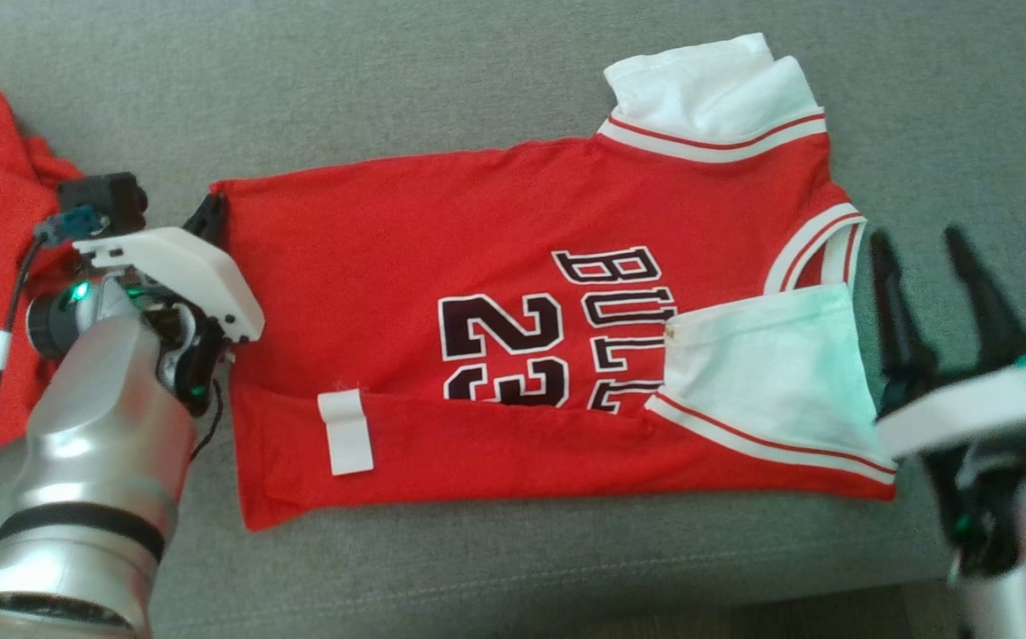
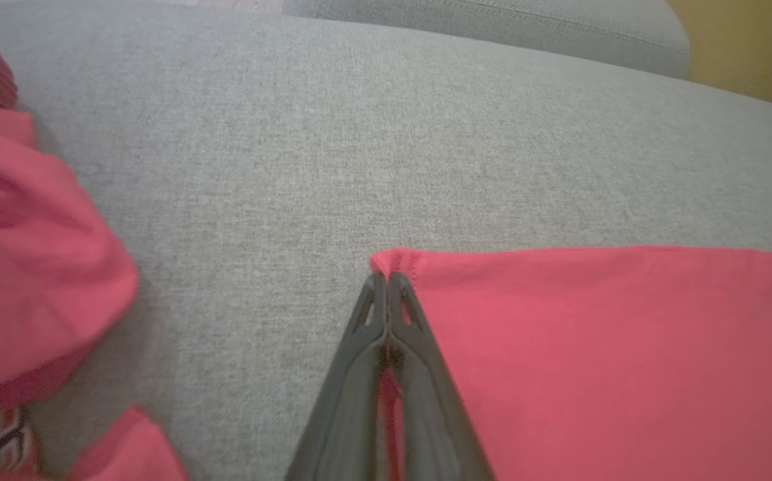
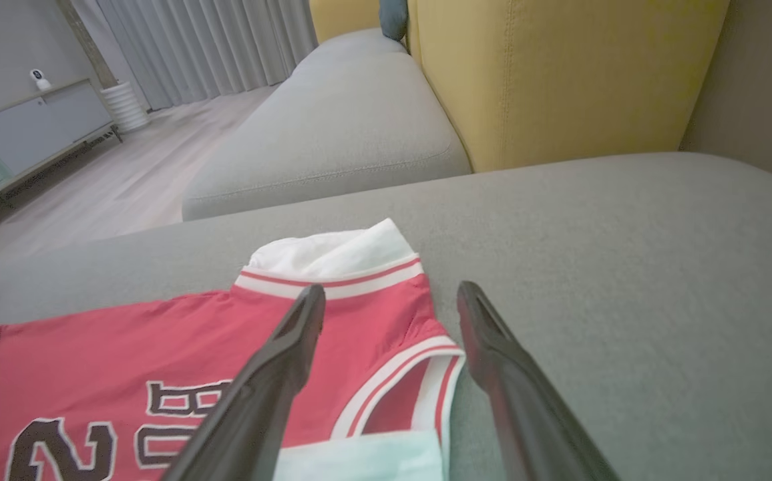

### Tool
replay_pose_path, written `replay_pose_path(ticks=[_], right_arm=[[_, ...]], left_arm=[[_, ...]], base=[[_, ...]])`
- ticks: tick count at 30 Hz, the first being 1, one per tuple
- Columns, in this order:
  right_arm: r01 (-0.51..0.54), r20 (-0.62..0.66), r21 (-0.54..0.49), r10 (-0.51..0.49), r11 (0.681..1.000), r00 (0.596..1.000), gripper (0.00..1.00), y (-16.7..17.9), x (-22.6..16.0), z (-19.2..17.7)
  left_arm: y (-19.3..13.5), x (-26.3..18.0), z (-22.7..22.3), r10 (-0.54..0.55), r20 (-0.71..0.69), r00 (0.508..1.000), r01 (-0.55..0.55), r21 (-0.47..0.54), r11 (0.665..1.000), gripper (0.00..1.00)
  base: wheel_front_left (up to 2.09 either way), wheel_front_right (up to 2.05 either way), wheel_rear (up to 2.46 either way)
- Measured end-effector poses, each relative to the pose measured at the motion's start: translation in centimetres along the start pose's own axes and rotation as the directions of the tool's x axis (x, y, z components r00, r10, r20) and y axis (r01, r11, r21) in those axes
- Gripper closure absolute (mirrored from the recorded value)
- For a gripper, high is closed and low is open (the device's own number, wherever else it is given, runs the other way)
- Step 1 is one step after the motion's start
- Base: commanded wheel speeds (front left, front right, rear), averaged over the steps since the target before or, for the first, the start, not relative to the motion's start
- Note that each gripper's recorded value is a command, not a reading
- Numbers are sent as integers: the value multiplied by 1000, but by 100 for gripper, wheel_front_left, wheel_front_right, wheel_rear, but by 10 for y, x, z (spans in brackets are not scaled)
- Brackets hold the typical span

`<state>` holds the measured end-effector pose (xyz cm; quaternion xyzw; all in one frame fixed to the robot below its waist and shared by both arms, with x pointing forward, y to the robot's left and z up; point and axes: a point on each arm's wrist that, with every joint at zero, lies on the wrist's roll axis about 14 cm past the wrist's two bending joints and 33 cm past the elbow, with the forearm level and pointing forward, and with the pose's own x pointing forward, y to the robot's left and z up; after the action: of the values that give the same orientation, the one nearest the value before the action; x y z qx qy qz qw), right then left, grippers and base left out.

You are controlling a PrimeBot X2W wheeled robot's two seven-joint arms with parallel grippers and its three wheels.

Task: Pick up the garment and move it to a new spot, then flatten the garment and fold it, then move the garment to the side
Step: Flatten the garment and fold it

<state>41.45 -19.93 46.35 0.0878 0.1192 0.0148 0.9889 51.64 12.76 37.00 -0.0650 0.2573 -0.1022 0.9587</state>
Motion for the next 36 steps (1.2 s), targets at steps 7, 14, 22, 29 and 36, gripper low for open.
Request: replay_pose_path(ticks=[7, 14, 22, 29, 36], right_arm=[[-34, -6, -23, 34, 999, 999, 0, -7, 48, 18], [-81, -104, -27, 78, 996, 992, 0, -1, 121, 19], [-90, -382, -64, 59, 994, 922, 0, -1, 179, -13], [-107, -554, -105, 31, 989, 832, 0, -3, 189, -44], [-124, -624, -110, 29, 986, 781, 0, -3, 193, -53]], left_arm=[[-5, 5, 12, -14, 60, 998, 13, 11, 1000, 100], [-11, 15, 28, -40, 113, 993, 37, 25, 999, 100], [-8, 19, 24, -43, 124, 991, 40, 30, 999, 100], [-6, 23, 16, -42, 112, 993, 40, 23, 999, 100], [-6, 27, 15, -50, 108, 993, 47, 27, 999, 100]], base=[[0, 0, 0], [0, 0, 0], [0, 0, 0], [0, 0, 0], [0, 0, 0]])
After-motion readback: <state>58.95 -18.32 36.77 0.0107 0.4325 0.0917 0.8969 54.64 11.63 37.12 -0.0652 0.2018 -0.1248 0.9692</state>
